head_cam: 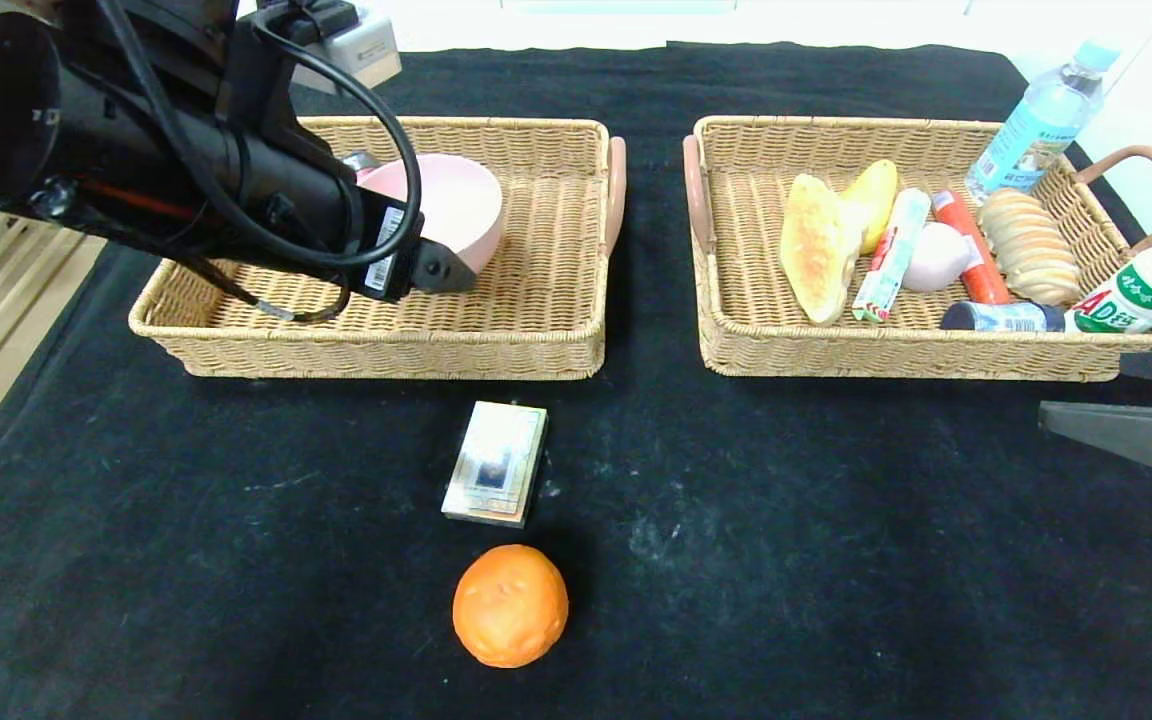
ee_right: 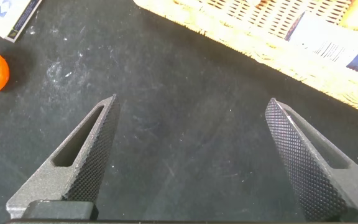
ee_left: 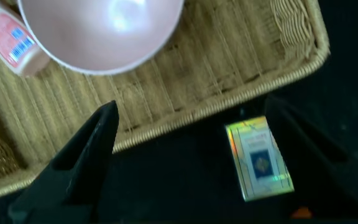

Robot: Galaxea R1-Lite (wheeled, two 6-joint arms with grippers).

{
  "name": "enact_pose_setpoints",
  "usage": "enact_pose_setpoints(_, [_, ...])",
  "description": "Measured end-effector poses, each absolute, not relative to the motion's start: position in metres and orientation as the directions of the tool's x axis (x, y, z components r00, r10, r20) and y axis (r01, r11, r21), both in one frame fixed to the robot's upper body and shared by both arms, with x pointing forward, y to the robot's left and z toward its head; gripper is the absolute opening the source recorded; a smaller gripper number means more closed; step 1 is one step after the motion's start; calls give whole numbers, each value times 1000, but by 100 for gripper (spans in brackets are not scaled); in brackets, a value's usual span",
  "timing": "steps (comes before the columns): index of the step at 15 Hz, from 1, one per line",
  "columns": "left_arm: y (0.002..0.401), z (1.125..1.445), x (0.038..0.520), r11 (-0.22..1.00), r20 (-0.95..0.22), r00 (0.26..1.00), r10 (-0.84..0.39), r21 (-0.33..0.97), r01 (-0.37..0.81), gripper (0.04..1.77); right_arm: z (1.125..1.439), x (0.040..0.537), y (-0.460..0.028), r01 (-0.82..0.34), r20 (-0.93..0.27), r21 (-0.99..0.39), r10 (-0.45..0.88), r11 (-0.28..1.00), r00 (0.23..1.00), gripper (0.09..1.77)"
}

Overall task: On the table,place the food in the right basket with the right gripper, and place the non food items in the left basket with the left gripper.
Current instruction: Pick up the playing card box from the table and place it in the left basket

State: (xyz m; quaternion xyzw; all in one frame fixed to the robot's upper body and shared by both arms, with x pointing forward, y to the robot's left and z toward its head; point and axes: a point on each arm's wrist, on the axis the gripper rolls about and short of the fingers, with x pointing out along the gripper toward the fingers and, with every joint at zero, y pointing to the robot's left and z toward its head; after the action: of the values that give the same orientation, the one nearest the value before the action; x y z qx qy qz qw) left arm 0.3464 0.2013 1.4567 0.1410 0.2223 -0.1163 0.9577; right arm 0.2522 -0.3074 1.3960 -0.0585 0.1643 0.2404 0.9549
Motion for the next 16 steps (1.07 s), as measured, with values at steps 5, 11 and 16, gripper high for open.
enact_pose_setpoints(5, [203,1450,328,923,-567,807,-165,199,329,170,1396,252,-307,-480,-343,-32,442,877,829,171])
enact_pose_setpoints(11, [184,1437,322,918,-634,750,-189,158,364,171,1395,253,-307,-480,-344,-32,441,877,829,171])
enact_pose_setpoints(16, [168,1420,322,943,-714,682,-161,91,319,171,1396,253,-307,-479,-344,-32,441,877,829,171])
